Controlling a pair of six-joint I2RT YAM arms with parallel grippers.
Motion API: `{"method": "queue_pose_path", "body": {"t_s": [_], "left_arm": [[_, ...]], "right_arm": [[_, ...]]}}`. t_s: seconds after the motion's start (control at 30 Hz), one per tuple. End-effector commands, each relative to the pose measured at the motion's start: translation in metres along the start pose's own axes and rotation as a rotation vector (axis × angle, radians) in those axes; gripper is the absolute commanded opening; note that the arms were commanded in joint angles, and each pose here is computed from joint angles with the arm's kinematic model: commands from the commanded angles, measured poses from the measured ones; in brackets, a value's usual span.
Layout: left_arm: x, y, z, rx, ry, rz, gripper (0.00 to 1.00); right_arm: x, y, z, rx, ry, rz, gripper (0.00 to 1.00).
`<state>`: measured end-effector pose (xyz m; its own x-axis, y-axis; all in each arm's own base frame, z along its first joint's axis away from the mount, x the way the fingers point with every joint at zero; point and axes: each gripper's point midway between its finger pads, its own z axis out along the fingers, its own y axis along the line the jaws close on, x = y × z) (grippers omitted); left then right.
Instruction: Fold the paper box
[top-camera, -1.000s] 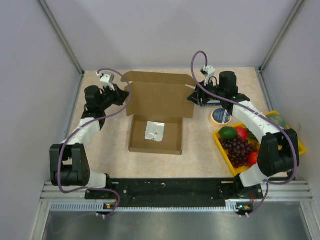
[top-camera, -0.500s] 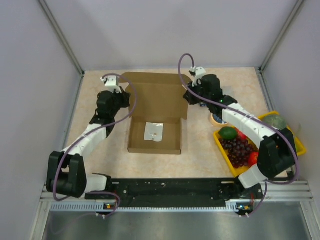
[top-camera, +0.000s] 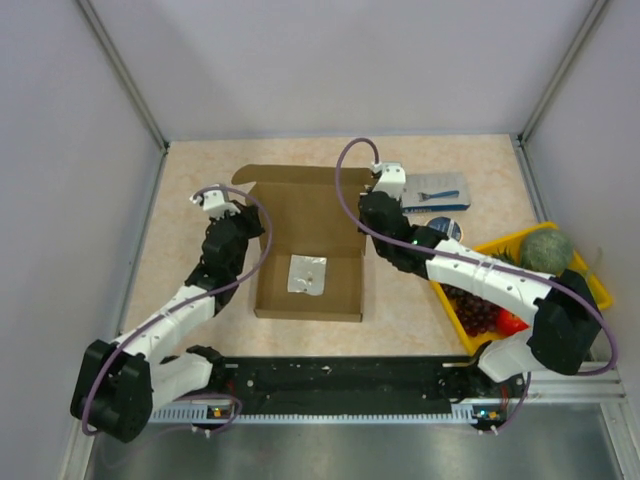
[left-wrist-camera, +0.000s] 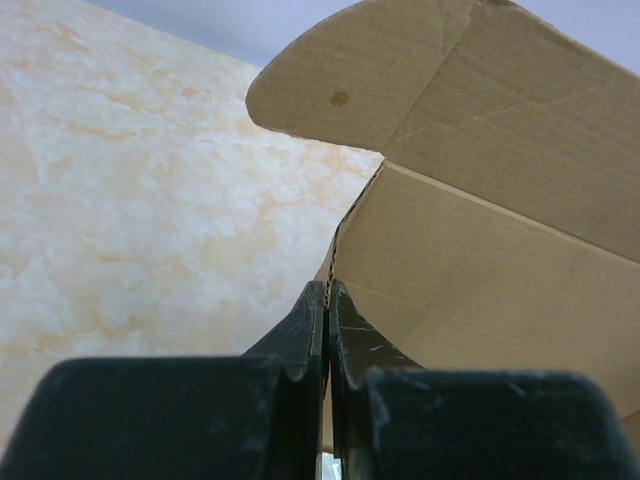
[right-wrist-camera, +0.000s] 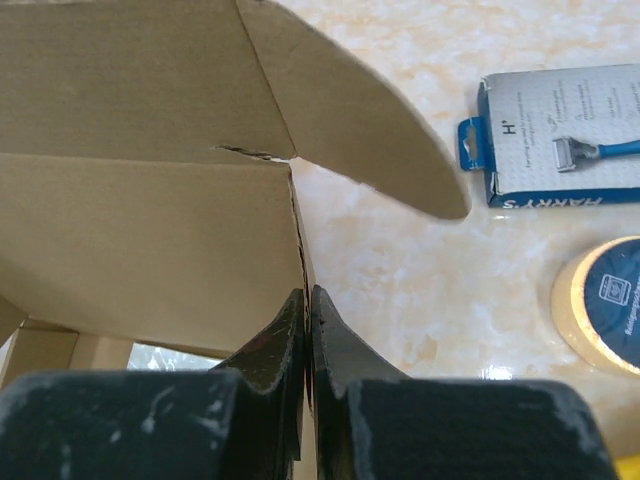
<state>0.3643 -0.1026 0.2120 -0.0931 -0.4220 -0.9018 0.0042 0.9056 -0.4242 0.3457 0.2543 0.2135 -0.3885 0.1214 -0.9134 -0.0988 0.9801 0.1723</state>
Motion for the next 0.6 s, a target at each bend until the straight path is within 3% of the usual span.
{"method": "queue_pose_path", "body": {"t_s": [0.0, 0.17, 0.4, 0.57], "left_arm": [[0.009, -0.010, -0.001, 0.022, 0.011, -0.084, 0.00], [-0.001, -0.026, 0.014, 0.085, -0.069, -0.128, 0.00], [-0.010, -0.043, 0.033, 0.171, -0.156, -0.054, 0.00], [0.003, -0.043, 0.026, 0.218, -0.158, -0.057, 0.00]], "right_arm": [[-0.021, -0.012, -0.014, 0.131, -0.128, 0.097, 0.00], [-0.040, -0.006, -0.004, 0.129, -0.275, 0.124, 0.00], [-0.079, 0.004, 0.004, 0.108, -0.467, -0.016, 0.00], [-0.075, 0.007, 0.004, 0.042, -0.515, -0.030, 0.00]]}}
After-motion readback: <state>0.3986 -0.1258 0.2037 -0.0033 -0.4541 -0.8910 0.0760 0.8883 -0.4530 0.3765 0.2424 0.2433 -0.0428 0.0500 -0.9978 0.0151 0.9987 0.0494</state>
